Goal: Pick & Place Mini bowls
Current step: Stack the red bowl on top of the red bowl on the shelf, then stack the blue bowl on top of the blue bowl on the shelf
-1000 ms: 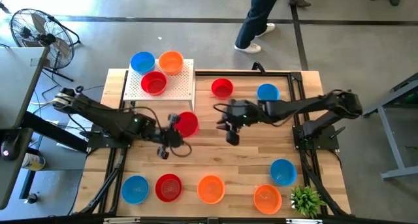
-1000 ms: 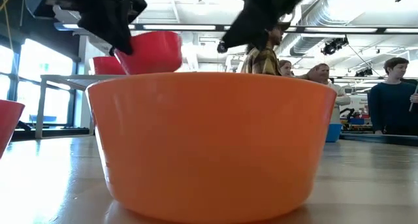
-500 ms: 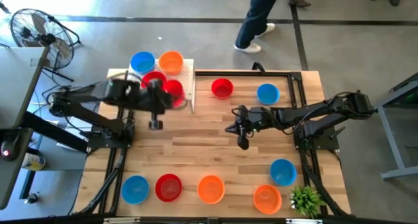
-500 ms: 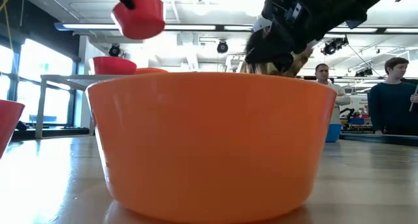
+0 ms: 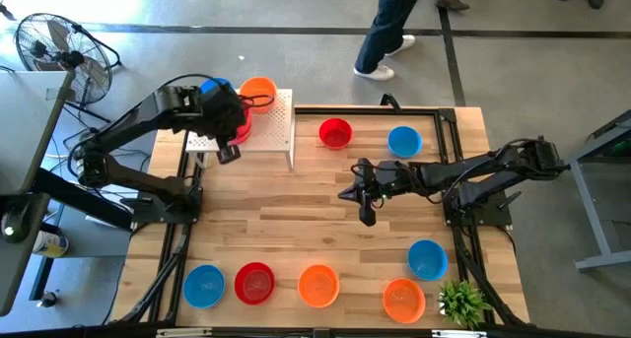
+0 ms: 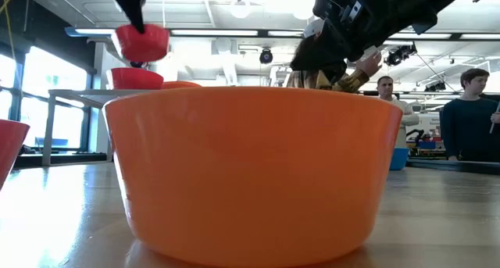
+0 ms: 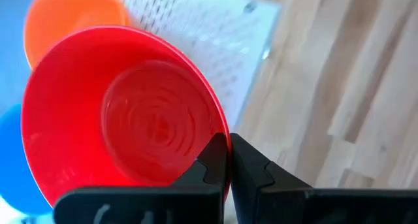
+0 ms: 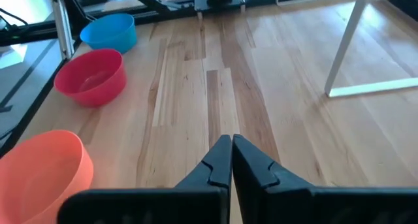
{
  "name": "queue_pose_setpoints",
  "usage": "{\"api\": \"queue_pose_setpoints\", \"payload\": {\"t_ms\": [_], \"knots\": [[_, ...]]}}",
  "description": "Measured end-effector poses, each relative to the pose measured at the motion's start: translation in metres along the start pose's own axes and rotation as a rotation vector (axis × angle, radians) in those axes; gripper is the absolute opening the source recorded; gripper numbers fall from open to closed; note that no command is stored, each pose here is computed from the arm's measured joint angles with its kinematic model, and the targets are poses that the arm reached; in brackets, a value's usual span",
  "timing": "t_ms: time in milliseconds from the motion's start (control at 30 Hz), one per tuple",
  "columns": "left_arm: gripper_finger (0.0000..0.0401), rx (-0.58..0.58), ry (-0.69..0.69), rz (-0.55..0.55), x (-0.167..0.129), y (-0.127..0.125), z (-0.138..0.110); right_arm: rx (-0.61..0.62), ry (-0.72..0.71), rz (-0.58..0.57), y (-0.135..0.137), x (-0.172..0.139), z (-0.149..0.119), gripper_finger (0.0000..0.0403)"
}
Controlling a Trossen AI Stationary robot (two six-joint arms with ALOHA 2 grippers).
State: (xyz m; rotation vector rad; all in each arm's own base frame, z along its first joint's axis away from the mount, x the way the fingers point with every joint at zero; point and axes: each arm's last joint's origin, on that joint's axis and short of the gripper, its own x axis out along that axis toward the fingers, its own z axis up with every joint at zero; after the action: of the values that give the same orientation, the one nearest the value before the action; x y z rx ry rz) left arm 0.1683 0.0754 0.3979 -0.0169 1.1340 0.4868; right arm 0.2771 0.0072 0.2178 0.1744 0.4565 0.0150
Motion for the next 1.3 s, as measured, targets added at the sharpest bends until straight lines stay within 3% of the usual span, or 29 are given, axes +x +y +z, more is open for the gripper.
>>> {"api": "queue_pose_setpoints", "payload": {"t_ms": [467,800,1033,1300], "knots": [[0.0,-0.091,0.07,0.009,0.036,0.031,-0.01,-0.001,-0.007,0.001,0.0,0.0,0.001,0.0002],[0.001,-0.109,0.094,-0.04,0.049,0.031,-0.013,-0.019,-0.007,0.0,0.0,0.0,0.001,0.0002],[0.004,-0.144,0.098,-0.016,0.049,0.031,-0.013,-0.02,-0.009,0.001,0.0,0.0,0.001,0.0002],[0.0108,-0.152,0.094,-0.044,0.049,0.031,-0.013,-0.02,-0.008,0.001,0.0,0.0,0.001,0.0002]]}}
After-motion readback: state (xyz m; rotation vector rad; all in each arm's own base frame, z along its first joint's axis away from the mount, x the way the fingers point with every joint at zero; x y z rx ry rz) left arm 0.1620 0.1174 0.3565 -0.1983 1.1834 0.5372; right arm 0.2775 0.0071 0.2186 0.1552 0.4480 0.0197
